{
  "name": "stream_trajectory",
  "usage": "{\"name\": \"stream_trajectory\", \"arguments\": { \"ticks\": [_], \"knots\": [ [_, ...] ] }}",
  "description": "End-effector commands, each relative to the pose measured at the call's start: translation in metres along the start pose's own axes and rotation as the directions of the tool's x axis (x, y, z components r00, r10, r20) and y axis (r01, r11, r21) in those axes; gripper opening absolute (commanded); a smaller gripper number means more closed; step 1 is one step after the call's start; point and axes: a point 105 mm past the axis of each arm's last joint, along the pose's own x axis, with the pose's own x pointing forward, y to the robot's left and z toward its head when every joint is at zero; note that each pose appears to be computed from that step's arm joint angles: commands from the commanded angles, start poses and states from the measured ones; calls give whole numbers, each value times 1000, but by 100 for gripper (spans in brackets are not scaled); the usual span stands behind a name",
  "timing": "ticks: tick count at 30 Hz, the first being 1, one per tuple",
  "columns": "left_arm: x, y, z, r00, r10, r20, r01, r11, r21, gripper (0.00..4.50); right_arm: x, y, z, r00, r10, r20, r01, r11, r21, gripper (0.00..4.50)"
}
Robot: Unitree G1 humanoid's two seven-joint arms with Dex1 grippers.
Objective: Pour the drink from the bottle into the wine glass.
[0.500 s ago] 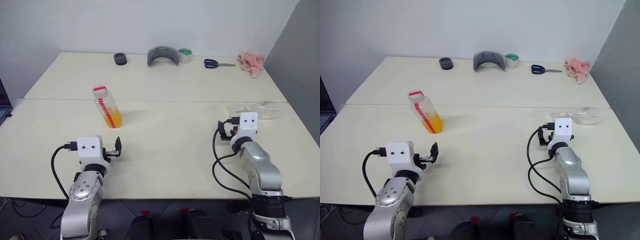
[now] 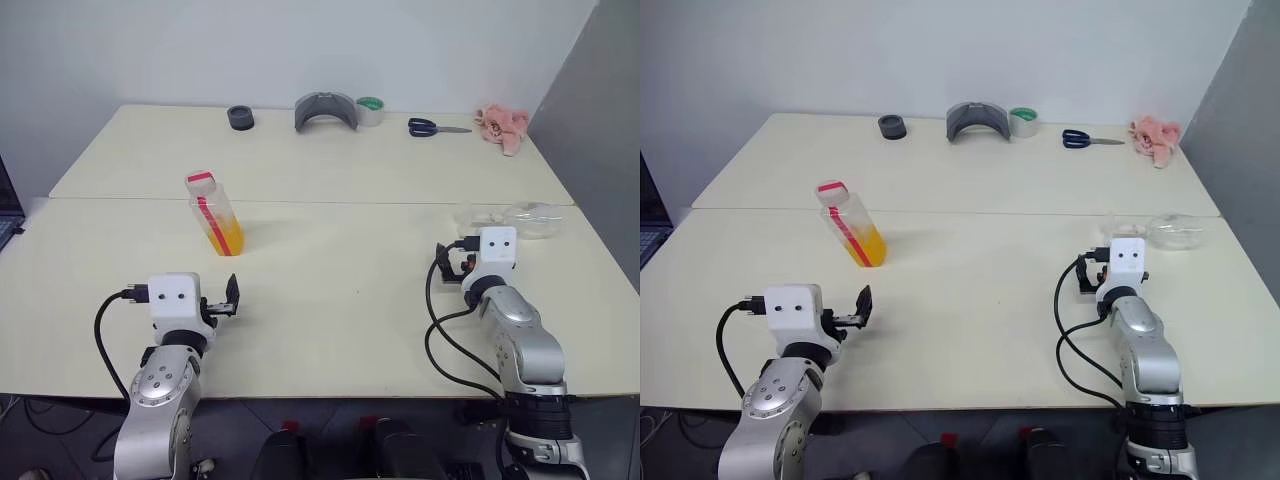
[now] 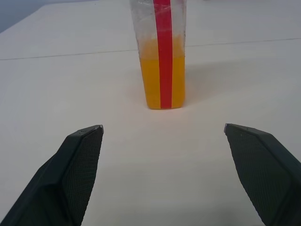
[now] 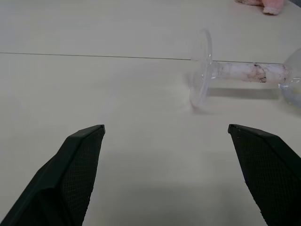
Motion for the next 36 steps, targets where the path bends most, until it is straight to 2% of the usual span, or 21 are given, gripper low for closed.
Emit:
{"name": "stream_trajectory", "arguments": {
  "ticks": [1,9,12,15,19,22,26,27,29,36],
  "knots": [
    [-2,2,16,998,0,65,-1,1000,16,450,-3,0,17,998,8,63,-8,1000,3,449],
    [1,4,20,997,15,79,-16,1000,14,450,-2,7,24,994,73,83,-74,997,8,449],
    [4,7,23,996,23,86,-25,1000,17,450,-2,19,34,977,181,109,-184,983,16,449],
    [7,10,26,995,22,95,-24,999,22,450,-5,34,50,933,327,150,-335,942,33,449],
    [12,12,31,994,19,108,-23,999,29,450,-17,61,78,801,561,207,-575,818,10,449],
    [15,17,33,993,44,108,-49,998,45,450,-28,76,90,698,686,205,-692,720,-52,449],
    [18,14,33,993,40,107,-45,998,40,450,-49,98,106,490,849,199,-858,510,-66,449],
    [19,13,33,993,39,109,-44,998,40,450,-52,101,109,456,868,195,-876,477,-73,449],
    [23,12,36,993,33,118,-38,999,38,450,-53,104,114,425,885,189,-891,446,-81,449],
    [38,8,48,988,18,152,-27,998,54,450,-46,111,118,429,881,201,-886,454,-99,449]
  ]
}}
